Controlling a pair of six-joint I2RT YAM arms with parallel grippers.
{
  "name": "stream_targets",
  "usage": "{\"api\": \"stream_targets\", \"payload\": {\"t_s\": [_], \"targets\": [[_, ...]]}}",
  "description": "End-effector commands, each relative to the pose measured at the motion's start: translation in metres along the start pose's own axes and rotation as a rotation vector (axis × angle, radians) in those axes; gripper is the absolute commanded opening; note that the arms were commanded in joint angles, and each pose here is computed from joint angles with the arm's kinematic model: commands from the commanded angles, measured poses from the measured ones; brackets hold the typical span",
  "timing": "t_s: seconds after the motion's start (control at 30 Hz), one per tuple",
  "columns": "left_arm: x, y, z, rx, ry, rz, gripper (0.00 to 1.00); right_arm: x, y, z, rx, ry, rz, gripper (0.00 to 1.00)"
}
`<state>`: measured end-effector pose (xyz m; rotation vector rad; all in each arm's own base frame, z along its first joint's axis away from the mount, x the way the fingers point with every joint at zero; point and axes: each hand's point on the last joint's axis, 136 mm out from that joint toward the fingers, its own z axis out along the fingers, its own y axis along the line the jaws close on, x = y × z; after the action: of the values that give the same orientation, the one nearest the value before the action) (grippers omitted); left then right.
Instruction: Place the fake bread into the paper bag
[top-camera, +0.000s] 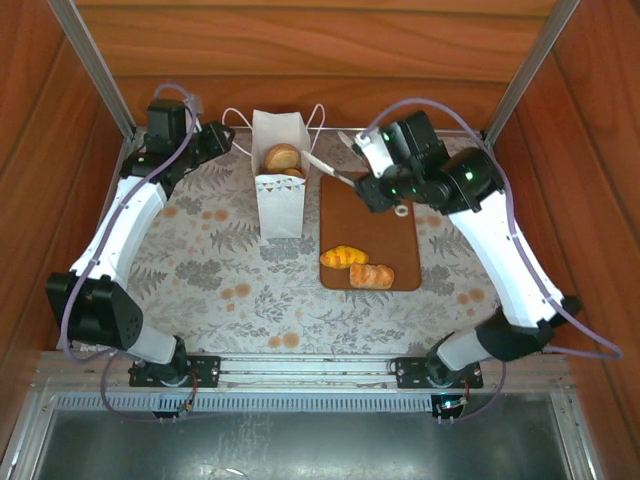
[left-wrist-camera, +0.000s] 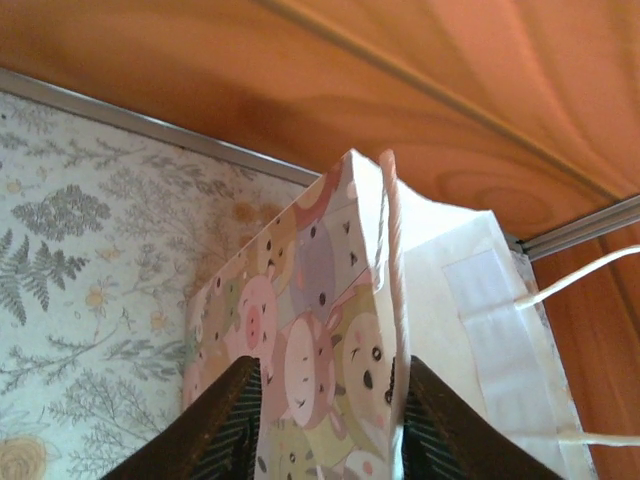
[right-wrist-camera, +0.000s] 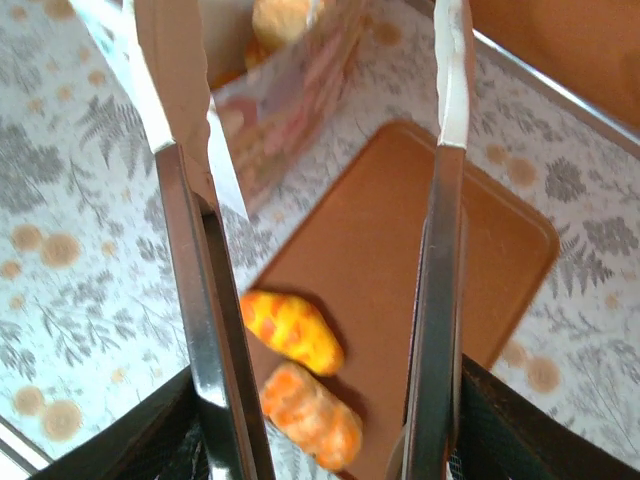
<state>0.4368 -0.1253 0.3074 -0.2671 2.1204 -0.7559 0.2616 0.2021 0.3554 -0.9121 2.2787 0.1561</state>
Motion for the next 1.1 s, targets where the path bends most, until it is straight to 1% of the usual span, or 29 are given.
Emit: {"api": "stream_targets", "payload": {"t_s": [0.0,0.1,0.17,0.3,0.43,0.5,0.6,0.73,0.87,0.93,1.07], "targets": [[-0.002,-0.009,-0.017,0.065,-0.038,-0.055,0.51,0.039,-0.002,-0.007,0.027,0.054,-0.1,0.59],[0.004,-0.006,-0.026,0.074,-0.052,-0.078,0.63,0.077,0.0,-0.006,0.024,0.118,-0.192,0.6],[0.011,-0.003,-0.032,0.073,-0.055,-0.09,0.69,0.099,0.001,-0.002,0.019,0.168,-0.239,0.6],[0.028,0.007,-0.043,0.065,-0.066,-0.131,0.75,0.134,-0.001,0.012,0.023,0.286,-0.331,0.59],[0.045,0.019,-0.051,0.078,-0.105,-0.204,0.81,0.157,-0.004,0.029,0.026,0.415,-0.417,0.59],[0.052,0.027,-0.056,0.074,-0.129,-0.237,0.84,0.162,-0.007,0.037,0.031,0.469,-0.461,0.59],[0.06,0.035,-0.063,0.058,-0.146,-0.251,0.85,0.158,-0.008,0.047,0.034,0.496,-0.501,0.59],[0.072,0.042,-0.065,0.047,-0.137,-0.255,0.87,0.151,-0.004,0.061,0.018,0.521,-0.545,0.6],[0.087,0.052,-0.063,0.028,-0.109,-0.263,0.88,0.153,-0.006,0.073,0.031,0.608,-0.591,0.6],[0.091,0.057,-0.064,0.012,-0.106,-0.263,0.89,0.153,-0.005,0.08,0.029,0.648,-0.604,0.6],[0.094,0.061,-0.065,-0.013,-0.106,-0.246,0.91,0.147,-0.001,0.093,0.018,0.68,-0.638,0.61]]}}
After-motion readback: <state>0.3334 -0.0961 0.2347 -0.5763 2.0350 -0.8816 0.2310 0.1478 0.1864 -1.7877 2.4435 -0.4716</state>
